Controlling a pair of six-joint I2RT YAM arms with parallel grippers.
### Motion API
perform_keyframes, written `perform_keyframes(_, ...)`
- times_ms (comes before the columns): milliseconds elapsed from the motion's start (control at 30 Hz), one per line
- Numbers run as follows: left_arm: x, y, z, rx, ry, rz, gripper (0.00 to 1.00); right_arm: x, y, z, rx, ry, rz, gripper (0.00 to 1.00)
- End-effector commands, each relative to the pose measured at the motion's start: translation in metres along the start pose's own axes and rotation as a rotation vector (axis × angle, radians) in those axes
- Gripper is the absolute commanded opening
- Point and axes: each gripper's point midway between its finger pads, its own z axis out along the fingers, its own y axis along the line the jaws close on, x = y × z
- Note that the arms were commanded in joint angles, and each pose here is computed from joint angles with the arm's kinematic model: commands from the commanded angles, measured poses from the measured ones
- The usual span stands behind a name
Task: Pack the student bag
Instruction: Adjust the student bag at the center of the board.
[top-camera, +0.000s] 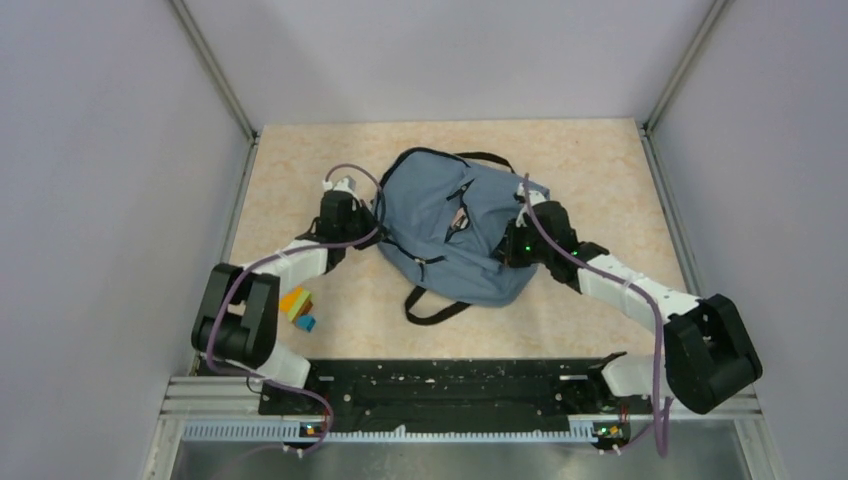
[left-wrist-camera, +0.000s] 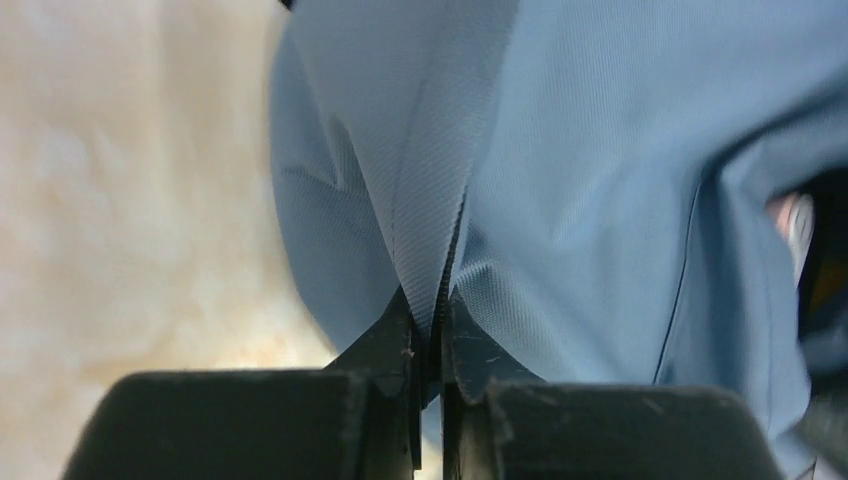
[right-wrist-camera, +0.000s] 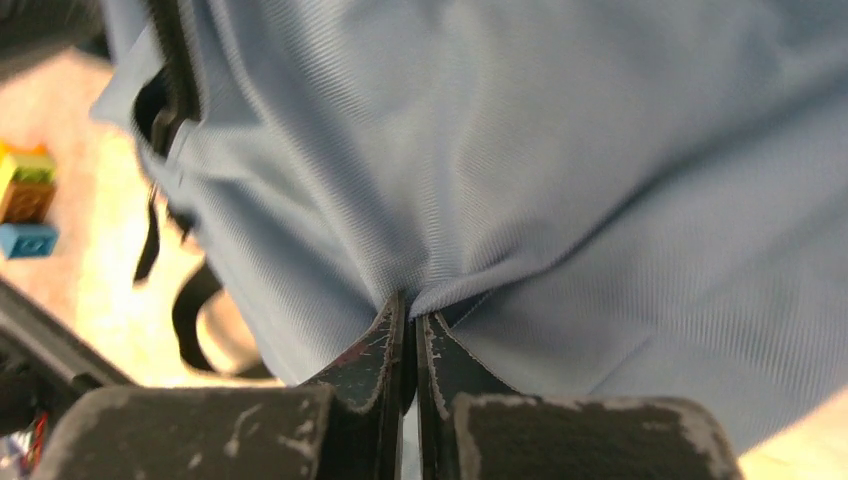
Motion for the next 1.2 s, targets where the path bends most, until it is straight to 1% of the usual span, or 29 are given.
perform_keyframes(0,-0.105,-0.018,0.022,0.086,-0.206,0.083,0.0,0.027,0.077,-0.006,-0.226,0.06,-0.022,0.0)
perform_keyframes(100,-0.13,-0.025,0.041,0.15,-0.169,0.14,0.0,0.034,0.104,-0.009,-0.283,0.07,-0.031,0.0)
perform_keyframes(133,-0.136,-0.027,0.045,0.157,-0.159,0.157,0.06,0.033,0.109,-0.01,-0.295,0.068,-0.037,0.0)
perform_keyframes(167,-0.145,-0.031,0.047,0.165,-0.164,0.175,0.16,0.029,0.114,-0.012,-0.307,0.057,-0.043,0.05)
perform_keyframes(200,-0.152,-0.035,0.047,0.166,-0.168,0.19,0.29,0.022,0.117,-0.015,-0.309,0.037,-0.049,0.12)
perform_keyframes(233,-0.157,-0.037,0.045,0.155,-0.173,0.204,0.39,0.014,0.117,-0.019,-0.297,0.016,-0.062,0.24)
perform_keyframes(267,-0.164,-0.04,0.041,0.147,-0.19,0.223,0.45,0.004,0.116,-0.023,-0.276,-0.009,-0.084,0.32)
perform_keyframes(300,-0.171,-0.042,0.035,0.134,-0.209,0.24,0.55,-0.007,0.114,-0.028,-0.245,-0.039,-0.112,0.41)
perform_keyframes(333,-0.175,-0.043,0.028,0.117,-0.225,0.255,0.6,-0.018,0.112,-0.034,-0.215,-0.066,-0.148,0.49)
perform_keyframes(367,-0.178,-0.044,0.02,0.101,-0.237,0.271,0.62,-0.028,0.109,-0.039,-0.186,-0.085,-0.182,0.55)
perform_keyframes(433,-0.177,-0.049,0.004,0.083,-0.247,0.3,0.64,-0.052,0.097,-0.048,-0.116,-0.13,-0.225,0.64)
perform_keyframes(500,-0.168,-0.06,-0.011,0.101,-0.247,0.33,0.65,-0.075,0.082,-0.053,-0.064,-0.173,-0.244,0.69)
perform_keyframes(533,-0.155,-0.065,-0.016,0.111,-0.218,0.336,0.65,-0.083,0.074,-0.053,-0.044,-0.186,-0.25,0.7)
perform_keyframes(633,-0.112,-0.085,-0.027,0.173,-0.125,0.366,0.66,-0.107,0.045,-0.046,0.005,-0.217,-0.245,0.72)
perform_keyframes(700,-0.083,-0.092,-0.029,0.191,-0.059,0.33,0.66,-0.115,0.031,-0.033,0.02,-0.21,-0.263,0.72)
perform_keyframes(867,-0.022,-0.106,-0.034,0.236,0.048,0.232,0.66,-0.119,0.006,0.006,0.058,-0.149,-0.352,0.73)
perform_keyframes(1000,0.009,-0.104,-0.039,0.241,0.102,0.162,0.66,-0.119,-0.002,0.025,0.075,-0.126,-0.392,0.73)
perform_keyframes(1167,0.021,-0.111,-0.044,0.297,0.103,0.1,0.68,-0.118,0.0,0.037,0.05,-0.119,-0.394,0.73)
